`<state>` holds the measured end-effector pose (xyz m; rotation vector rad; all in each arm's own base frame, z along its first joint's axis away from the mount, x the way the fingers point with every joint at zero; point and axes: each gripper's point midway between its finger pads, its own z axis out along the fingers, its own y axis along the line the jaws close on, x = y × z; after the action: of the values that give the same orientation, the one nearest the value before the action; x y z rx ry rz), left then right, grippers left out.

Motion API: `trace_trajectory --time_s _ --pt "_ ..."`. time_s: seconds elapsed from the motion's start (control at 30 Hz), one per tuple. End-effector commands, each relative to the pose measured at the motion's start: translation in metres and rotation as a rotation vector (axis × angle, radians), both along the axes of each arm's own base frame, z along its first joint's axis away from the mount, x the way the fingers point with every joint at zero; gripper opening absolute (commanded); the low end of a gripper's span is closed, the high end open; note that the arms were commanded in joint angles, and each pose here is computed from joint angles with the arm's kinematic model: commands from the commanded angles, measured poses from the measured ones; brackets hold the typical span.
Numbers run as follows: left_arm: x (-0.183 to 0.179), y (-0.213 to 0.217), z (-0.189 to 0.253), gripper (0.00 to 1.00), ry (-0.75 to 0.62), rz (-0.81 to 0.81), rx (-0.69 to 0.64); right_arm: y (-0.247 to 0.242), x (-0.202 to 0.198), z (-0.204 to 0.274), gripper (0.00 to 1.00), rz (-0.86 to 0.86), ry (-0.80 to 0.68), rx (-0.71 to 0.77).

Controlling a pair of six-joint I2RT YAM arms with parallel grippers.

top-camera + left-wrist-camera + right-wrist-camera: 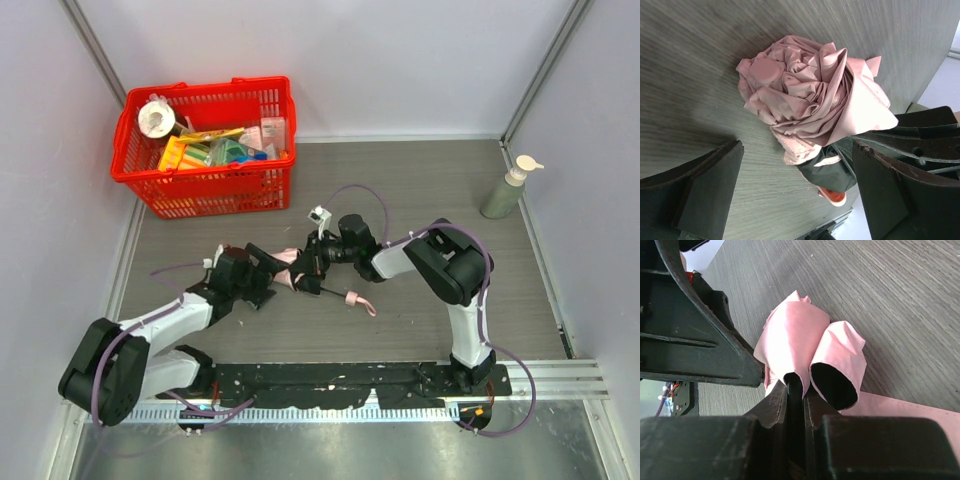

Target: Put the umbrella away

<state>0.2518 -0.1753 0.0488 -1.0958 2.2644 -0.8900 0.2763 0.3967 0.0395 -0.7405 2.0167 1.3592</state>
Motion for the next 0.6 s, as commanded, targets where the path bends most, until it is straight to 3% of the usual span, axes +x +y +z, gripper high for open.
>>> trace_trajectory --time_s 0.0,0.13,0.3,0.57 --pt "0.009 0.013 -0.02 0.92 0.019 0.078 0.072 -0.08 -0.076 -0.134 0.01 -0.003 0.415 -0.437" --pt "0.008 0.027 -0.037 0.82 0.062 0.102 0.165 -0.082 -0.073 -0.135 0.01 -0.006 0.435 -0.428" --pt "0.007 0.043 -0.057 0.79 0.089 0.126 0.271 -0.078 -0.068 -0.135 0.01 -0.006 0.439 -0.426" --pt "-0.002 0.048 -0.083 0.85 0.147 0.109 0.331 -0.081 -0.062 -0.138 0.01 -0.013 0.474 -0.448"
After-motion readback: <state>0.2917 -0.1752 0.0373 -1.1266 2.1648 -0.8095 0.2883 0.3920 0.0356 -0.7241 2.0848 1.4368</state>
